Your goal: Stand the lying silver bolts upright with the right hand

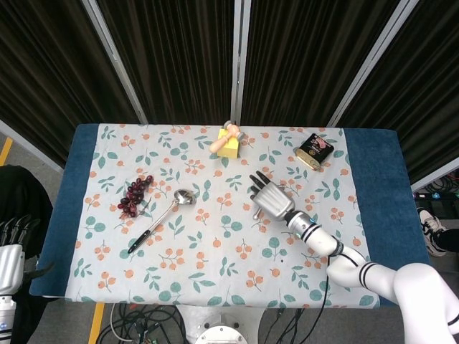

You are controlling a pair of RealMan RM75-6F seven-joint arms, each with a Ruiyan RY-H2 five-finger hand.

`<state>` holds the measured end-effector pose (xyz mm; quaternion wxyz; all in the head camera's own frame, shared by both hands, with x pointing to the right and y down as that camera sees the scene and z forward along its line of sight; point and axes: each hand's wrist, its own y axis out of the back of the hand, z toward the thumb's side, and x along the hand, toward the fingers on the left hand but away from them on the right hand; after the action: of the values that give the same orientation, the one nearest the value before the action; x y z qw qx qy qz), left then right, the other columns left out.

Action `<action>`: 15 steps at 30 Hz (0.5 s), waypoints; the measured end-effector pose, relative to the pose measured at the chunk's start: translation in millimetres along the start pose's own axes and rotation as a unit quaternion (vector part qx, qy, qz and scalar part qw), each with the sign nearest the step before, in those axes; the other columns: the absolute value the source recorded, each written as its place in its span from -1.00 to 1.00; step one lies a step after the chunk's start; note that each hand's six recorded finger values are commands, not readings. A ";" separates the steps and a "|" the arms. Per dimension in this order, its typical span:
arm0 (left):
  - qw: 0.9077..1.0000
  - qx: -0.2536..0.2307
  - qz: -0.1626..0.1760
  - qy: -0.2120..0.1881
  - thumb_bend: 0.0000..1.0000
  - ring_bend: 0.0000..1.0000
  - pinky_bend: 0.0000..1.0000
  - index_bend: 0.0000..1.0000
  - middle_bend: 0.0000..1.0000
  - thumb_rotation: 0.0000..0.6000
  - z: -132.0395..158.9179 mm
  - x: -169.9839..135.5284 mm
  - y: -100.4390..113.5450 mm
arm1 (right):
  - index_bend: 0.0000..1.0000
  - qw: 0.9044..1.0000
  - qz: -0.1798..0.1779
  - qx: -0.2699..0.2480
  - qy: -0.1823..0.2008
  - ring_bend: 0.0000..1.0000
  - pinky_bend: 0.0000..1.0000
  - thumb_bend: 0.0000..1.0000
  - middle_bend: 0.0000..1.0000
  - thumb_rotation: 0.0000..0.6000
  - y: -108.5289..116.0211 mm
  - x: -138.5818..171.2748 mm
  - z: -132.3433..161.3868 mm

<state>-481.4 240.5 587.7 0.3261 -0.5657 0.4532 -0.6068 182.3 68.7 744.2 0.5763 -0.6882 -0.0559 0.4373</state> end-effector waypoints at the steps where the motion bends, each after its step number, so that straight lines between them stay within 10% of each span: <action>1: 1.000 0.000 0.000 0.000 -1.00 -1.00 -1.00 -0.69 -0.87 1.00 -0.1 -0.1 -0.1 | 0.18 1.000 -0.003 0.007 0.000 -1.00 -1.00 -0.29 -0.43 1.00 1.5 1.2 -1.3; 15: 1.000 -0.002 -0.001 0.001 -1.00 -1.00 -1.00 -0.69 -0.87 1.00 -1.5 -1.3 -1.9 | 0.18 0.997 -0.024 0.072 0.003 -1.00 -1.00 -0.29 -0.43 1.00 11.0 8.3 2.3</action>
<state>-482.5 242.7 589.0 0.3243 -0.5661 0.4539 -0.6069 181.2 71.6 730.5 0.6350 -0.6446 -0.0393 0.4239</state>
